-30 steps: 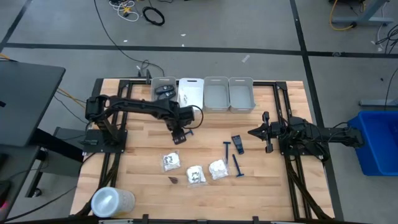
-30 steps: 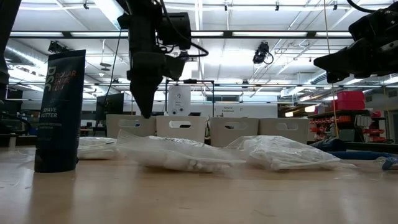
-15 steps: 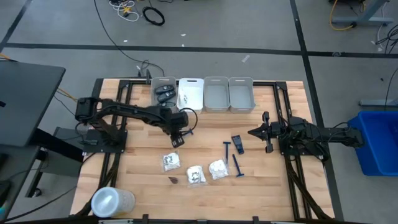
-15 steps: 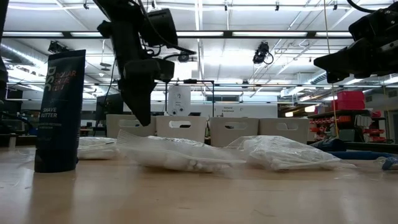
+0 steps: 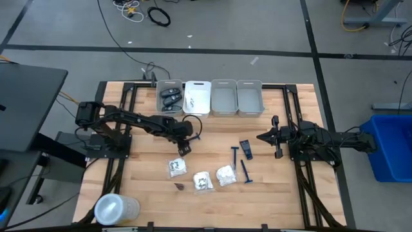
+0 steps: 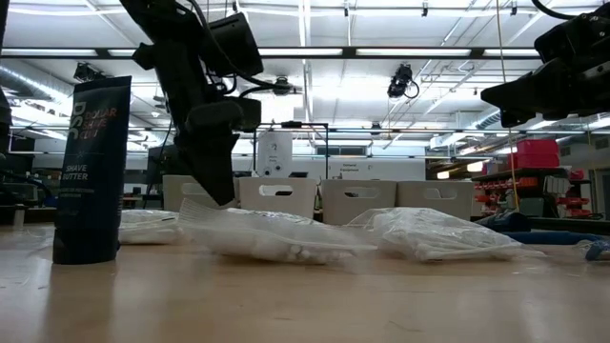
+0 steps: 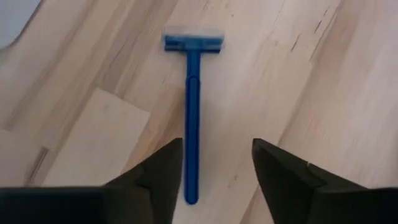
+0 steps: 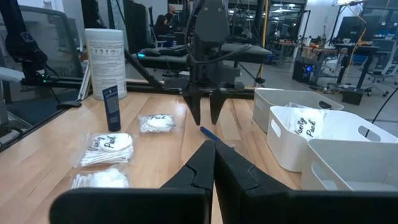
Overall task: Pick & Place Travel size toiletries
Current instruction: Put the blue razor into the right gray bin
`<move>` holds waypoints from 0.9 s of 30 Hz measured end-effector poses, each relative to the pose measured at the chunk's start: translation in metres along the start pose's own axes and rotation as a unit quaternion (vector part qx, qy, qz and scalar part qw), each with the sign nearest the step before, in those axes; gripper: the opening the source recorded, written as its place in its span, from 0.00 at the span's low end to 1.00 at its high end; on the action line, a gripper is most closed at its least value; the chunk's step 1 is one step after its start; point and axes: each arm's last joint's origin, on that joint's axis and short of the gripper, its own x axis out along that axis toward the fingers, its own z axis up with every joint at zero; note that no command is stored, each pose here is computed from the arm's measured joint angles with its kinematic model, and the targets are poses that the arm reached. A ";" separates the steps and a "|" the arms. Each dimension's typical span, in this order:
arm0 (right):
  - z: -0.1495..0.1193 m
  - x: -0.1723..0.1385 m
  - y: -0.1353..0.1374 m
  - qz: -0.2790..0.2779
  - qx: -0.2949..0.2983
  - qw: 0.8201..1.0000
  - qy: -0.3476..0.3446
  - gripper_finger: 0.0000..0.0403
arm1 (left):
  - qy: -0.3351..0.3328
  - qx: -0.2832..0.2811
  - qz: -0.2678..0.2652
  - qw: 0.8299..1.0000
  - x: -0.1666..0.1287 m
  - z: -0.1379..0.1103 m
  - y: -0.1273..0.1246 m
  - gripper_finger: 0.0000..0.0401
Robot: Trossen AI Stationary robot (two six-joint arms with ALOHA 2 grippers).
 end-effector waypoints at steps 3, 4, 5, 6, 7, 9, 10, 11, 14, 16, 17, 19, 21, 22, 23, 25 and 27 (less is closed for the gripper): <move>0.000 0.000 0.000 0.000 0.000 1.000 0.000 0.03 | -0.021 0.017 -0.003 1.000 0.000 0.004 -0.001 0.58; 0.000 0.000 0.000 0.000 0.000 1.000 0.000 0.03 | -0.032 0.021 0.000 0.999 0.000 0.005 -0.002 0.60; 0.000 0.000 0.000 0.000 0.000 1.000 0.000 0.03 | -0.041 0.028 0.003 0.999 0.000 0.007 -0.002 0.61; 0.000 0.000 0.000 0.000 0.000 1.000 0.000 0.03 | -0.049 0.031 0.005 0.998 0.000 0.008 -0.002 0.61; 0.000 0.000 0.000 0.000 0.000 1.000 0.000 0.03 | -0.055 0.035 0.006 0.998 0.000 0.009 -0.002 0.61; 0.000 0.000 0.000 0.000 0.000 1.000 0.000 0.03 | -0.067 0.043 0.010 0.997 -0.001 0.011 -0.003 0.61; 0.000 0.000 0.000 0.000 0.000 1.000 0.000 0.03 | -0.071 0.047 0.013 0.996 0.000 0.012 -0.003 0.61; 0.000 0.000 0.000 0.000 0.000 1.000 0.000 0.03 | -0.072 0.049 0.014 0.996 0.001 0.012 -0.003 0.61; 0.000 0.000 0.000 0.000 0.000 1.000 0.000 0.03 | -0.068 0.050 0.013 0.996 0.002 0.012 -0.002 0.59; 0.000 0.000 0.000 0.000 0.000 1.000 0.000 0.03 | -0.072 0.049 0.013 0.996 0.002 0.013 -0.002 0.59; 0.000 0.000 0.000 0.000 0.000 1.000 0.000 0.03 | -0.077 0.049 0.013 0.996 0.003 0.012 -0.002 0.58; 0.000 0.000 0.000 0.000 0.000 1.000 0.000 0.03 | -0.087 0.047 0.008 0.995 0.007 0.009 0.000 0.58; 0.000 0.000 0.000 0.000 0.000 1.000 0.000 0.03 | -0.090 0.040 0.006 0.995 0.011 0.004 0.002 0.58; 0.000 0.000 0.000 0.000 0.000 1.000 0.000 0.03 | -0.091 0.037 0.006 0.995 0.012 0.002 0.002 0.58; 0.000 0.000 0.000 0.000 0.000 1.000 0.000 0.03 | -0.096 0.035 0.005 0.995 0.013 0.001 0.003 0.58; 0.000 0.000 0.000 0.000 0.000 1.000 0.000 0.03 | -0.104 0.033 0.003 0.994 0.015 -0.001 0.004 0.58; 0.000 0.000 0.000 0.000 0.000 1.000 0.000 0.03 | -0.107 0.032 0.002 0.994 0.018 -0.004 0.006 0.58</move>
